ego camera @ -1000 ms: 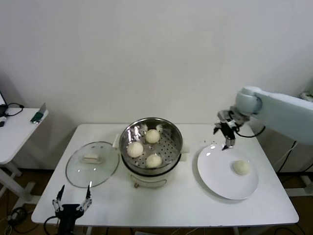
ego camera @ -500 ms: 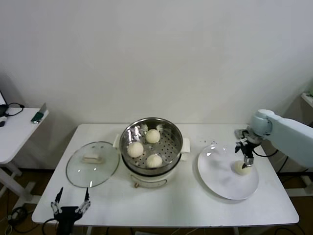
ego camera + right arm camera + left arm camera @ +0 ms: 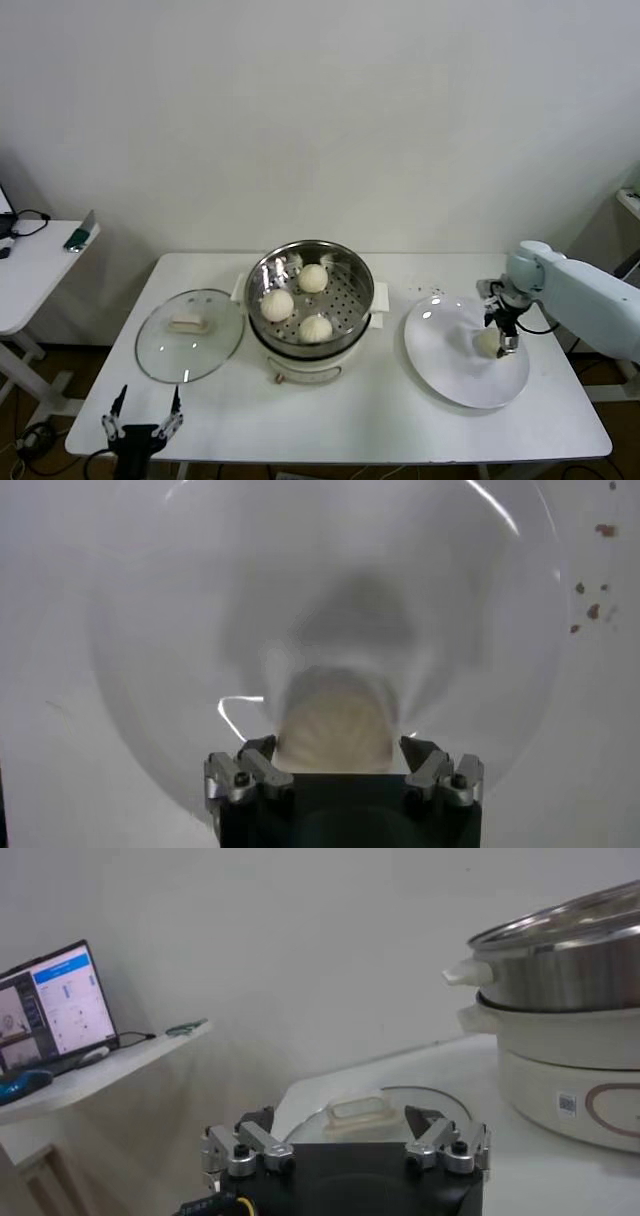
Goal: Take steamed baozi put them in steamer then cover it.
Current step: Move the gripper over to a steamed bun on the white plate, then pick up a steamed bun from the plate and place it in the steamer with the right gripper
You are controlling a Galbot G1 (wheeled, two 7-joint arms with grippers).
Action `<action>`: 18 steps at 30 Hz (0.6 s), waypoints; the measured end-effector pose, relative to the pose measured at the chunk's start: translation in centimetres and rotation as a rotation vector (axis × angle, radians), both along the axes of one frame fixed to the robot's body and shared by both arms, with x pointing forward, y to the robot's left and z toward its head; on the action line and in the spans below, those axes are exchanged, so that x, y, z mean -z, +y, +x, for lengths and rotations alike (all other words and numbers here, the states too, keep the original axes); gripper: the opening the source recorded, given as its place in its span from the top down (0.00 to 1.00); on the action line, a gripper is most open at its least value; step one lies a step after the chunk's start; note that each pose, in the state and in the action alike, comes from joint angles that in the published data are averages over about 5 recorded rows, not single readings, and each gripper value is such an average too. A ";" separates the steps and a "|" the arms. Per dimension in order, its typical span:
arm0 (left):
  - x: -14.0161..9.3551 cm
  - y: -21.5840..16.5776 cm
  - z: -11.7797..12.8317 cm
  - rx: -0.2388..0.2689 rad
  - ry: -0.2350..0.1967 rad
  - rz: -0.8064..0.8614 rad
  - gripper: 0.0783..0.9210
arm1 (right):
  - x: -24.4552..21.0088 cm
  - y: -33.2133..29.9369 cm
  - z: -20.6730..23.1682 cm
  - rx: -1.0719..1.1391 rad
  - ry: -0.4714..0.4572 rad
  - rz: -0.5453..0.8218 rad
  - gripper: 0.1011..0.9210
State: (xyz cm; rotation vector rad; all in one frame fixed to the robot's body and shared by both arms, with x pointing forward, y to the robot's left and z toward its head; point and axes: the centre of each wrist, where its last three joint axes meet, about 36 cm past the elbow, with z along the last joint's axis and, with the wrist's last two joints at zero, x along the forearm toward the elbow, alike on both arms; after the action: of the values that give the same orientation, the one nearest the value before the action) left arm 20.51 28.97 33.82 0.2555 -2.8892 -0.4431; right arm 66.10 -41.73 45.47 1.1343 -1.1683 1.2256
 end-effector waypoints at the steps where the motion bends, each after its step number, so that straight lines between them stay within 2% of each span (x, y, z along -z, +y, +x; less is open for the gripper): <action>1: 0.0 0.0 0.0 0.000 0.000 0.000 0.12 | 0.1 0.0 0.0 0.000 0.001 -0.001 0.12; 4: 0.0 0.0 0.0 0.000 0.000 0.001 0.12 | 0.2 -0.2 0.0 0.003 0.007 -0.005 0.14; 11: -0.1 0.0 -0.1 -0.002 -0.001 0.001 0.12 | 0.2 -0.5 0.1 0.009 0.010 -0.008 0.27; 18: -0.2 0.0 -0.4 -0.006 -0.002 -0.001 0.12 | -1.0 0.1 0.8 0.014 -0.008 0.002 0.31</action>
State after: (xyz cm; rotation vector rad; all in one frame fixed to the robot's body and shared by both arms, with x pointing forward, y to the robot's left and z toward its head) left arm 20.10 29.00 34.05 0.2648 -2.8895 -0.4399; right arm 66.86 -41.65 46.49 1.1219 -1.1821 1.2190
